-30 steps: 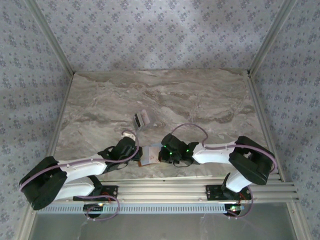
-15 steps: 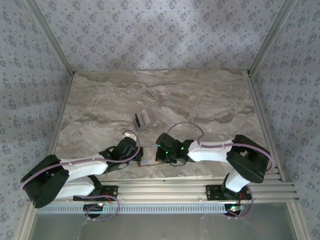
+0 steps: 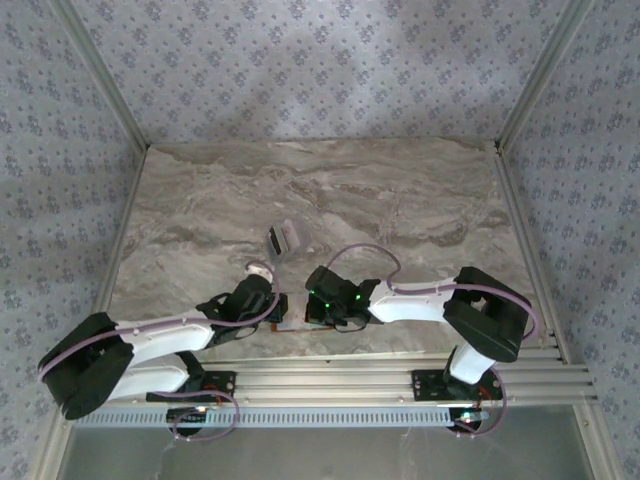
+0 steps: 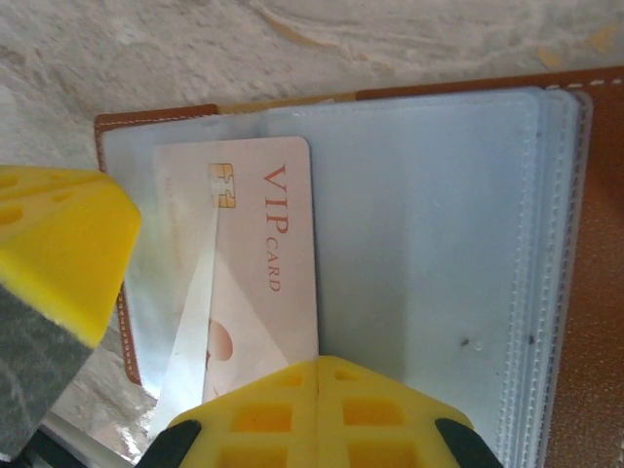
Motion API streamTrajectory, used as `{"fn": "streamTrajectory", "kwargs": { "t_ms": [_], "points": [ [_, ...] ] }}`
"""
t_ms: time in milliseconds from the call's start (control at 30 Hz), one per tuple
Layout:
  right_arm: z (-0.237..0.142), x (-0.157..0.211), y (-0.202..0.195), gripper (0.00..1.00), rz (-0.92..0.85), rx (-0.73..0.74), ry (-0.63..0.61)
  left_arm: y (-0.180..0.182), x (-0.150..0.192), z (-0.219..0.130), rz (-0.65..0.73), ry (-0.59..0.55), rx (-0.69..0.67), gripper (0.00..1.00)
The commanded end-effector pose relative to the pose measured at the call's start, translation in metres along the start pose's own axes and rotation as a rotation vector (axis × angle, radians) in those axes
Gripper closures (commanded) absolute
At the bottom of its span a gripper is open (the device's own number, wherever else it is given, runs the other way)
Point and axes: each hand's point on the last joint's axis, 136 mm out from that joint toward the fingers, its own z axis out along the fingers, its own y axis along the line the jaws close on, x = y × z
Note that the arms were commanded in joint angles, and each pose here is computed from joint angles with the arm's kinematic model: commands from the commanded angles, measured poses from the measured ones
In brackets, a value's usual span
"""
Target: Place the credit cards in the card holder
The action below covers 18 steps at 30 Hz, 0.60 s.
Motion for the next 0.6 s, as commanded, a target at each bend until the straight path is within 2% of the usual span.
{"fn": "streamTrajectory", "kwargs": {
  "t_ms": [0, 200, 367, 567],
  "points": [
    [0.001, -0.004, -0.005, 1.00, 0.003, 0.001, -0.030, 0.000, 0.000, -0.009, 0.007, -0.013, 0.006, 0.83],
    [-0.003, -0.005, -0.009, 1.00, 0.001, 0.007, -0.040, 0.017, 0.000, -0.026, -0.017, -0.057, -0.042, 0.78],
    [-0.006, -0.007, -0.006, 1.00, -0.009, -0.002, -0.043, 0.022, 0.005, -0.030, -0.025, -0.059, -0.044, 0.95],
    [-0.005, -0.005, -0.004, 1.00, -0.019, -0.008, -0.033, 0.021, 0.013, -0.022, -0.019, -0.016, -0.042, 0.98]
  ]
}}
